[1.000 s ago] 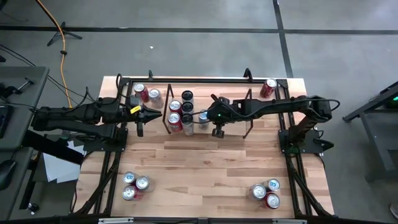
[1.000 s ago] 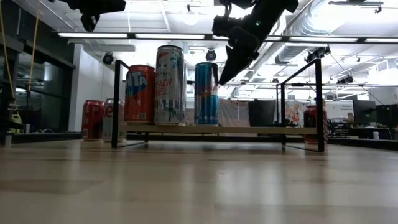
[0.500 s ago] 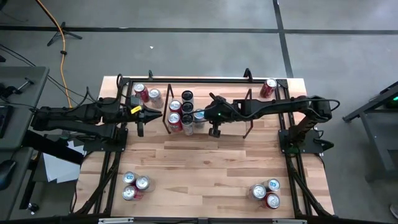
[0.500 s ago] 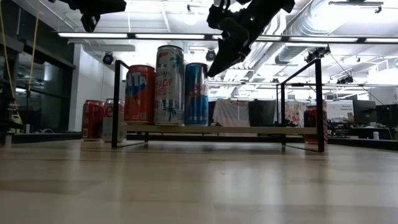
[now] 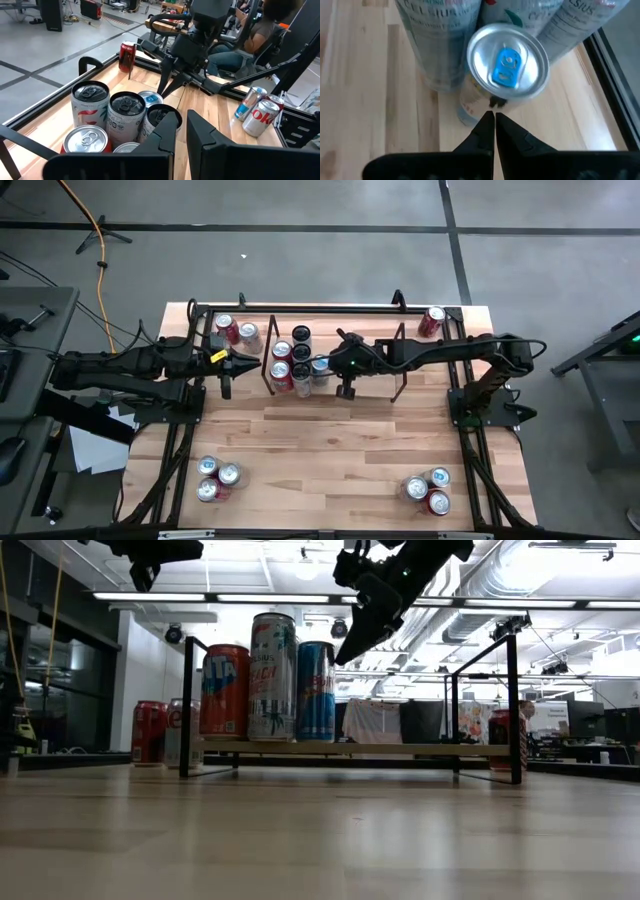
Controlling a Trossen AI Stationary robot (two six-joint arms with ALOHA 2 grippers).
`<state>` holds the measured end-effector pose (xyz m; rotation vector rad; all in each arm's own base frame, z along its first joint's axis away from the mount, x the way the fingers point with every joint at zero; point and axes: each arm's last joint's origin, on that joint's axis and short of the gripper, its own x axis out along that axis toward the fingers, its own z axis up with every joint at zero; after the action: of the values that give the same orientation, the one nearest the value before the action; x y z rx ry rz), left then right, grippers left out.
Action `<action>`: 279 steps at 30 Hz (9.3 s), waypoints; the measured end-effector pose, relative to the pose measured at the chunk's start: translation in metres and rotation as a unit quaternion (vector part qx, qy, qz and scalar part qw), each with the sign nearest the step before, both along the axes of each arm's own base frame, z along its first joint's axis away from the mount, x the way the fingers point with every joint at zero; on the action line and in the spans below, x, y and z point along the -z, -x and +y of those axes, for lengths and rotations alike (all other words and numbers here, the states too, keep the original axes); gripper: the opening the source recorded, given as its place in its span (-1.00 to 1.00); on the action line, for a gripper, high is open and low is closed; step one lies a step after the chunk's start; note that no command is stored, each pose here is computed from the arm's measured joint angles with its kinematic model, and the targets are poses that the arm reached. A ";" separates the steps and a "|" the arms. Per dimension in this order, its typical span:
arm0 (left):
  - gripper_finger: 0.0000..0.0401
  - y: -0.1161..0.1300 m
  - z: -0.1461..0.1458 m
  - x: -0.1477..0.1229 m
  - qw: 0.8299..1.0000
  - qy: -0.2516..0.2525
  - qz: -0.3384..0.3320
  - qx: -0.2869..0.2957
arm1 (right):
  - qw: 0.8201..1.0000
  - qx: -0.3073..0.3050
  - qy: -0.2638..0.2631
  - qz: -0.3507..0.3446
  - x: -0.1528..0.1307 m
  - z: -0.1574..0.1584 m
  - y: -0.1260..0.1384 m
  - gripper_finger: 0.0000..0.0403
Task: Place canned beverage on shelf
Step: Put the top right blue soda can on the shelf, then put the left blue soda can on the shelf aligned with the other blue soda can
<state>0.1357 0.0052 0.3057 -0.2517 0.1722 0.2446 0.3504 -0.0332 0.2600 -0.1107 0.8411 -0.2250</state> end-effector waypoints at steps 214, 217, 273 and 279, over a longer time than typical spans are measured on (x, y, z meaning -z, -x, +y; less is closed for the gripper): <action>0.56 0.002 -0.191 0.076 0.767 0.230 0.591 -0.096 | 0.937 0.204 -0.046 -0.280 -0.047 0.000 0.137 -1.00; 0.56 0.003 -0.190 0.080 0.769 0.219 0.593 -0.093 | 0.937 0.204 -0.046 -0.280 -0.047 0.000 0.137 -1.00; -0.08 -0.179 0.049 -0.114 0.953 0.023 0.300 0.040 | 0.915 0.104 -0.144 -0.362 -0.146 0.024 0.128 0.72; -0.08 -0.197 0.054 -0.102 0.946 0.020 0.318 0.058 | 0.954 0.044 -0.098 -0.280 -0.139 0.024 0.100 0.84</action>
<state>0.3326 0.0591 0.4081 -0.1941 0.8317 0.1987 0.2505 -0.0088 0.3993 0.1727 0.2972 -0.2389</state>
